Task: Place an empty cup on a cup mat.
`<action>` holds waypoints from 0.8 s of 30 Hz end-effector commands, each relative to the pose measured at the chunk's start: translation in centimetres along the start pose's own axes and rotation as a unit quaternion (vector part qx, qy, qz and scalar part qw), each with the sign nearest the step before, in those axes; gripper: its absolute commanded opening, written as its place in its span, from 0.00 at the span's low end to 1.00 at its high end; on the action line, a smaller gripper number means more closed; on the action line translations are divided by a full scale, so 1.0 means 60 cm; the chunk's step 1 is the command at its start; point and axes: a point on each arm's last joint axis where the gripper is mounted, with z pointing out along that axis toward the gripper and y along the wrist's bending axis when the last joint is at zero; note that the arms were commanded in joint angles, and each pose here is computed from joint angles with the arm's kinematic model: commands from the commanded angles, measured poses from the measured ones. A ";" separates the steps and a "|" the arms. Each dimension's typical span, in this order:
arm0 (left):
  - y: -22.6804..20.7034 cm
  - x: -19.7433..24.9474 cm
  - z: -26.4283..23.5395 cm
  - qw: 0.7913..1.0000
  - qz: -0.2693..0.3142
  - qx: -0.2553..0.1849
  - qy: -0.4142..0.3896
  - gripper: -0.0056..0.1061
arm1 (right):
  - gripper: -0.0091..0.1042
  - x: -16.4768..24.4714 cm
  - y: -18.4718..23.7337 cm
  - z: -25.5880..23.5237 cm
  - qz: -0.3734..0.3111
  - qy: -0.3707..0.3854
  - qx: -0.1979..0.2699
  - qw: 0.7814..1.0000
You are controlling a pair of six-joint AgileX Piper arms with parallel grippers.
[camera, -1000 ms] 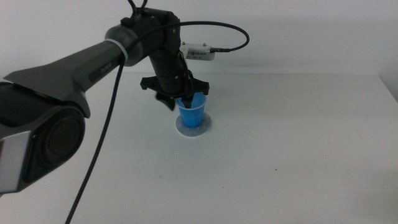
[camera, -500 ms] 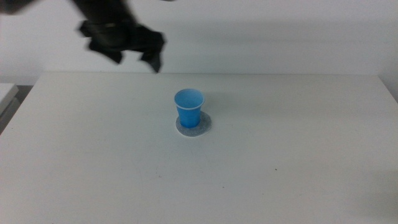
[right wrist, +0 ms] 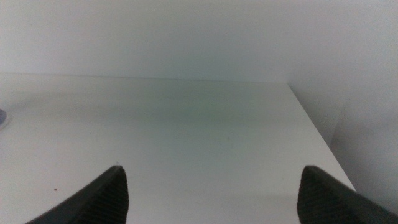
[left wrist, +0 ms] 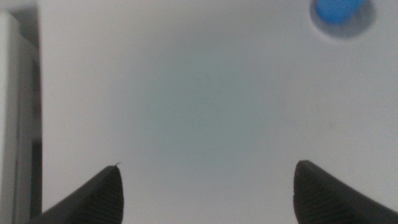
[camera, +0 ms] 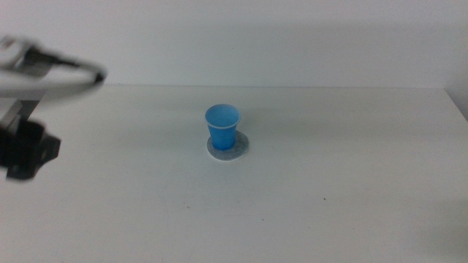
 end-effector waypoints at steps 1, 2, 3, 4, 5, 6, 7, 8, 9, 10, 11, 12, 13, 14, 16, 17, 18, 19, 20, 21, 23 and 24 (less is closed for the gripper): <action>0.000 0.036 0.001 0.997 -0.011 -0.009 -0.074 0.89 | 0.90 0.000 0.000 0.000 -0.004 -0.004 -0.001 1.000; -0.001 0.055 0.004 0.994 -0.020 -0.013 -0.103 0.89 | 0.90 0.000 0.000 0.000 -0.004 -0.004 -0.001 1.000; -0.002 0.070 0.006 0.991 -0.028 -0.014 -0.127 0.89 | 0.90 0.000 0.000 0.000 -0.004 -0.004 -0.001 1.000; -0.003 0.090 0.009 0.987 -0.034 -0.018 -0.155 0.89 | 0.90 0.000 0.000 0.000 -0.004 -0.004 -0.001 1.000; -0.004 0.110 0.010 0.981 -0.040 -0.024 -0.186 0.89 | 0.90 0.000 0.000 0.000 -0.004 -0.004 -0.001 1.000; -0.007 0.131 0.012 0.977 -0.041 -0.028 -0.209 0.89 | 0.90 0.000 0.000 0.000 -0.004 -0.004 -0.001 1.000; -0.009 0.153 0.016 0.973 -0.047 -0.030 -0.225 0.89 | 0.90 0.000 0.000 0.000 -0.004 -0.004 -0.001 1.000; -0.012 0.173 0.020 0.968 -0.054 -0.031 -0.244 0.89 | 0.90 0.000 0.000 0.000 -0.004 -0.004 -0.001 1.000; -0.013 0.191 0.025 0.963 -0.065 -0.034 -0.258 0.89 | 0.90 0.000 0.000 0.000 -0.004 -0.004 -0.001 1.000; -0.014 0.205 0.029 0.960 -0.077 -0.034 -0.267 0.89 | 0.90 0.000 0.000 0.000 -0.004 -0.004 -0.001 1.000; -0.015 0.221 0.034 0.956 -0.089 -0.036 -0.278 0.89 | 0.90 0.000 0.000 0.000 -0.004 -0.004 -0.001 1.000; -0.015 0.235 0.038 0.952 -0.094 -0.043 -0.289 0.89 | 0.90 0.000 0.000 0.000 -0.004 -0.004 -0.001 1.000; -0.016 0.246 0.040 0.948 -0.097 -0.049 -0.298 0.89 | 0.90 0.000 0.000 0.000 -0.004 -0.004 -0.001 1.000; -0.017 0.260 0.042 0.945 -0.097 -0.055 -0.306 0.89 | 0.90 0.000 0.000 0.000 -0.004 -0.004 -0.001 1.000; -0.019 0.283 0.047 0.940 -0.090 -0.068 -0.323 0.89 | 0.90 0.000 0.000 0.000 -0.004 -0.004 -0.001 1.000; -0.021 0.293 0.050 0.937 -0.089 -0.071 -0.330 0.89 | 0.90 0.000 0.000 0.000 -0.004 -0.004 -0.001 1.000; -0.022 0.302 0.053 0.934 -0.088 -0.072 -0.340 0.89 | 0.90 0.000 0.000 0.000 -0.004 -0.004 -0.001 1.000; -0.023 0.308 0.055 0.931 -0.088 -0.072 -0.347 0.89 | 0.90 0.000 0.000 0.000 -0.004 -0.004 -0.001 1.000; -0.024 0.309 0.055 0.929 -0.087 -0.073 -0.351 0.89 | 0.90 0.000 0.000 0.000 -0.004 -0.004 -0.001 1.000; -0.023 0.308 0.054 0.928 -0.087 -0.073 -0.355 0.89 | 0.90 0.000 0.000 0.000 -0.004 -0.004 -0.001 1.000; -0.024 0.308 0.054 0.928 -0.087 -0.073 -0.355 0.89 | 0.90 0.000 0.000 0.000 -0.004 -0.004 -0.001 1.000; -0.024 0.308 0.054 0.928 -0.087 -0.073 -0.355 0.89 | 0.90 0.000 0.000 0.000 -0.004 -0.004 -0.001 1.000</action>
